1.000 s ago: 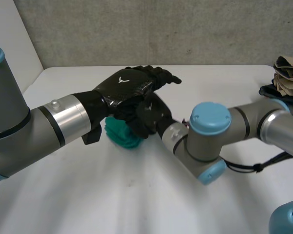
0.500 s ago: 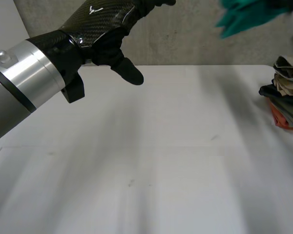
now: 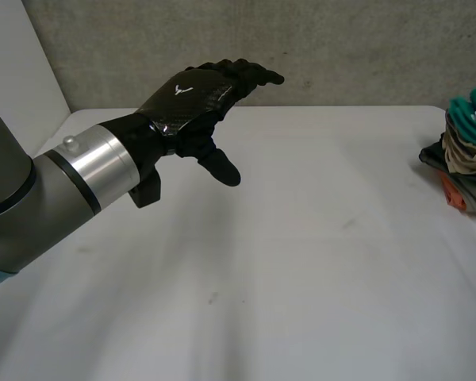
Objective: Fold the laundry.
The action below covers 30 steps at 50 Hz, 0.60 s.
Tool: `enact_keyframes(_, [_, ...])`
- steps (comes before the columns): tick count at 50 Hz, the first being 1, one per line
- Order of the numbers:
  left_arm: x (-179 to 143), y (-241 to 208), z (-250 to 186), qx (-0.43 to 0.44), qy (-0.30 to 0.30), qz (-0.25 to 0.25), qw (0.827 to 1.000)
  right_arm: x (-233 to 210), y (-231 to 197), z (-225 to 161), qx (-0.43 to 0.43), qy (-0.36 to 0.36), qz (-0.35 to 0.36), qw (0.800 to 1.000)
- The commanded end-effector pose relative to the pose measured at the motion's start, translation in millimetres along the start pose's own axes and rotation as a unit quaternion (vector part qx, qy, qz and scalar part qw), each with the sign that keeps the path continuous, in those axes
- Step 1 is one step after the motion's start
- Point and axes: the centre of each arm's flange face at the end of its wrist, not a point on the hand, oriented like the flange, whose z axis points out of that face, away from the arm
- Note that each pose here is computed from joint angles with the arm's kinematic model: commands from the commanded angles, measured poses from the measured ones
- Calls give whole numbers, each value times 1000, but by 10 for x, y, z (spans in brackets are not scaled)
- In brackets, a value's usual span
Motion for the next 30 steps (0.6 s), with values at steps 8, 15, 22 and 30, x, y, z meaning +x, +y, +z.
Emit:
enact_keyframes(8, [399, -84, -11, 11, 54, 9, 998, 168, -649, -212, -31, 71, 39, 996])
enact_keyframes(15, [468, -142, -45, 18, 61, 11, 998, 203, -831, -374, -76, 108, 68, 989])
enact_keyframes(22, [604, -160, -64, 21, 79, 12, 997, 665, -1017, -820, -140, 206, 78, 965])
enact_keyframes(30, [682, -217, -72, 30, 89, 17, 995, 1396, -1496, -1091, -117, 359, -45, 925])
